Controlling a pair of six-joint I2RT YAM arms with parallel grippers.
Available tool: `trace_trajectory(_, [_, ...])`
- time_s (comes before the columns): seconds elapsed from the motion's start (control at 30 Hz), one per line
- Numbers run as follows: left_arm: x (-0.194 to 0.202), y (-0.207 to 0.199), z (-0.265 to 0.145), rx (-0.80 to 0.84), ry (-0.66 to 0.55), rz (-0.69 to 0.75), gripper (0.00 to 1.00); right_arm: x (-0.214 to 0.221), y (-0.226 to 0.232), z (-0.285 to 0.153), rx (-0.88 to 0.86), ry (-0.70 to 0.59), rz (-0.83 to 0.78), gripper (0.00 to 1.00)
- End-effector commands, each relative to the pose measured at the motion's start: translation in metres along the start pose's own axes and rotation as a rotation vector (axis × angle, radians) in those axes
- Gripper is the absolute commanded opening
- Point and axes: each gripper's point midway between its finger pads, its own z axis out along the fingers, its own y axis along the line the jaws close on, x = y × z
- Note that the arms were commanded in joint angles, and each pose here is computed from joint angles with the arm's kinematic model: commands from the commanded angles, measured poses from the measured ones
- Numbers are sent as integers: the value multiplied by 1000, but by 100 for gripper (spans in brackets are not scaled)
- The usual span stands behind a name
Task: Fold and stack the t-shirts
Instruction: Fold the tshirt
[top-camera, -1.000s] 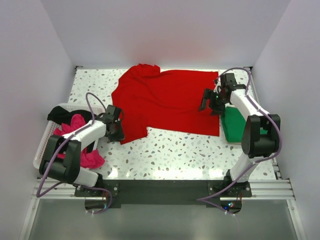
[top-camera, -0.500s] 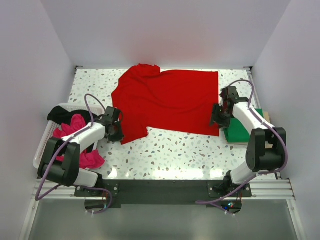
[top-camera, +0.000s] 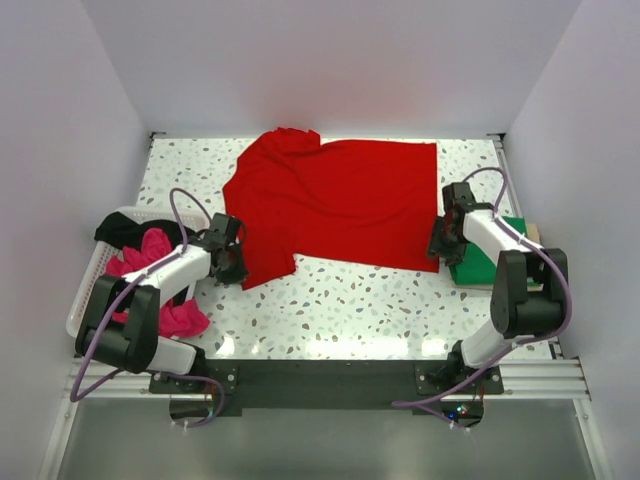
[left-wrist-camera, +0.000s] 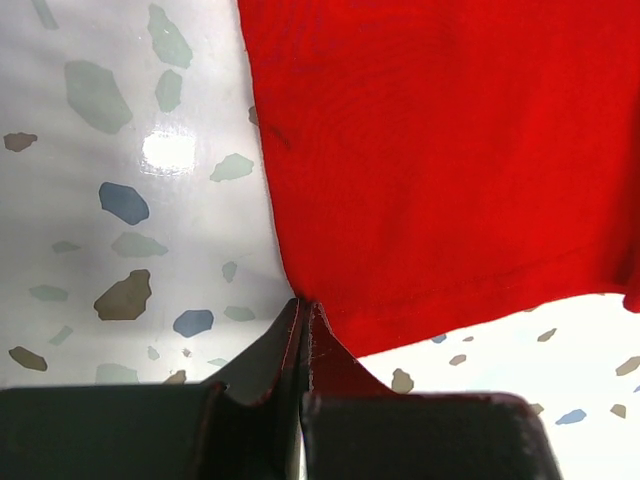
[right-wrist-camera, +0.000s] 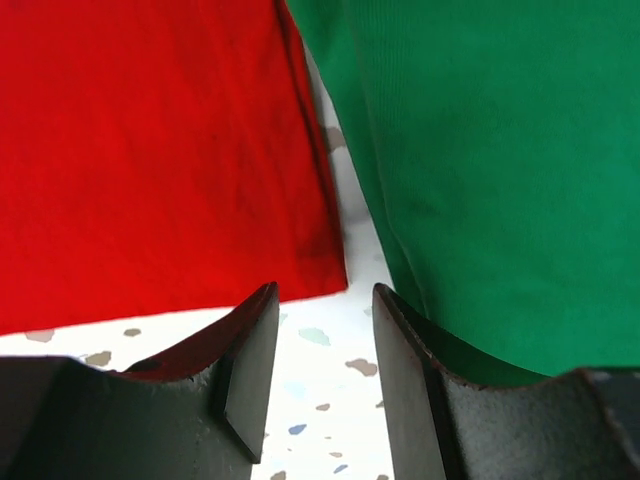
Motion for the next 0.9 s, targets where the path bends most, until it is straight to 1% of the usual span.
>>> trace_trajectory(0.0, [4,0,-3,-7,30,18,0,-4,-2,13,23,-12,18,45])
trace_trajectory(0.37, [-9,-1,-11,-23,6,28,0,16,-2,27,20,66,6,36])
trace_trajectory(0.47, [-13,-1,-14,-26,-4,31,0,18,-2,31,22,75,6,27])
trace_trajectory(0.5, [-15,-3,-16,-23,-12,32,0,20,-2,34,24,89,3,22])
trace_trajectory(0.57, [-17,-3,-20,-22,-16,33,0,20,1,34,10,104,-1,19])
trace_trajectory(0.6, [-19,-4,-22,-21,-21,32,0,22,1,34,8,114,-4,15])
trace_trajectory(0.73, [-19,-1,-32,-33,-23,31,0,26,3,25,-11,131,-20,7])
trace_trajectory(0.87, [-14,1,-45,-27,-23,13,0,41,3,13,-34,189,-38,1])
